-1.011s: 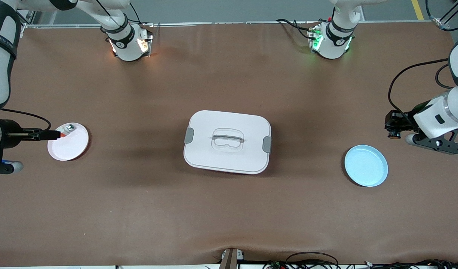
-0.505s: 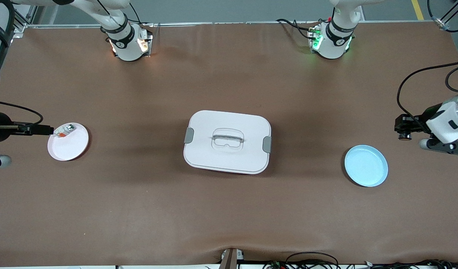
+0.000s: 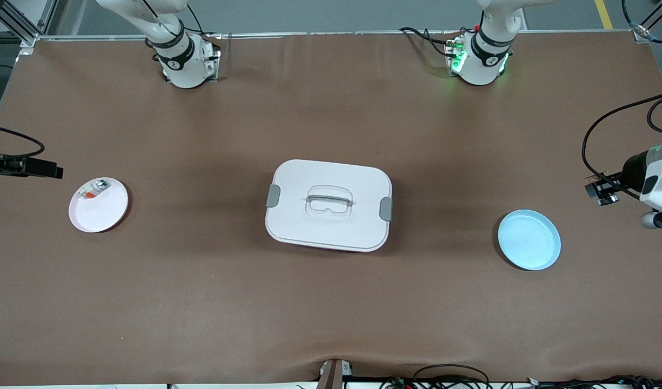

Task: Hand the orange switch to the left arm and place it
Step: 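Carry the switch with the left gripper over the light-blue plate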

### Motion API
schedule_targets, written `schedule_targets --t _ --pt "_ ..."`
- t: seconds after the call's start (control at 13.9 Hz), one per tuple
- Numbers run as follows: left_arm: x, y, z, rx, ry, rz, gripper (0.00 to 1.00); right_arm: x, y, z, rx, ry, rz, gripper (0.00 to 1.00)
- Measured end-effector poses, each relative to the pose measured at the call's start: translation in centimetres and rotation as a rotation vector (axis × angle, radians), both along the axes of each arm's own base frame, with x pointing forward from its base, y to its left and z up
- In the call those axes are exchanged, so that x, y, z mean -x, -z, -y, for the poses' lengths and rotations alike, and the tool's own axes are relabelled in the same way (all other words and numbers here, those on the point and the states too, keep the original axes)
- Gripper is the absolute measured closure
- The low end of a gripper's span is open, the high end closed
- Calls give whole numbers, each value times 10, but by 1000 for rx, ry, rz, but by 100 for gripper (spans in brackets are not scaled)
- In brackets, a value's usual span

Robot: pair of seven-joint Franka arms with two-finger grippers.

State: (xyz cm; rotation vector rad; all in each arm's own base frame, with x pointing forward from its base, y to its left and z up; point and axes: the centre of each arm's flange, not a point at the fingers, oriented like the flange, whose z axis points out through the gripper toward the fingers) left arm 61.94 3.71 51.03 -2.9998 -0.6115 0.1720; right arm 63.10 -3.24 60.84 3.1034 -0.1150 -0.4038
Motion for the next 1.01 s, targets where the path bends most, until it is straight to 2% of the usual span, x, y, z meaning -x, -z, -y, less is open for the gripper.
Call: schedule_targets --t 0.43,0.79,1.01 --pt "0 -1 -6 -33 -296 20 65 3 5 0 0 1 -14 0" --pt "-8 2 -5 -40 -633 74 65 22 2 -3 9 4 51 0" --pt "-14 18 -4 -28 -727 69 65 36 -4 -4 11 3 69 0"
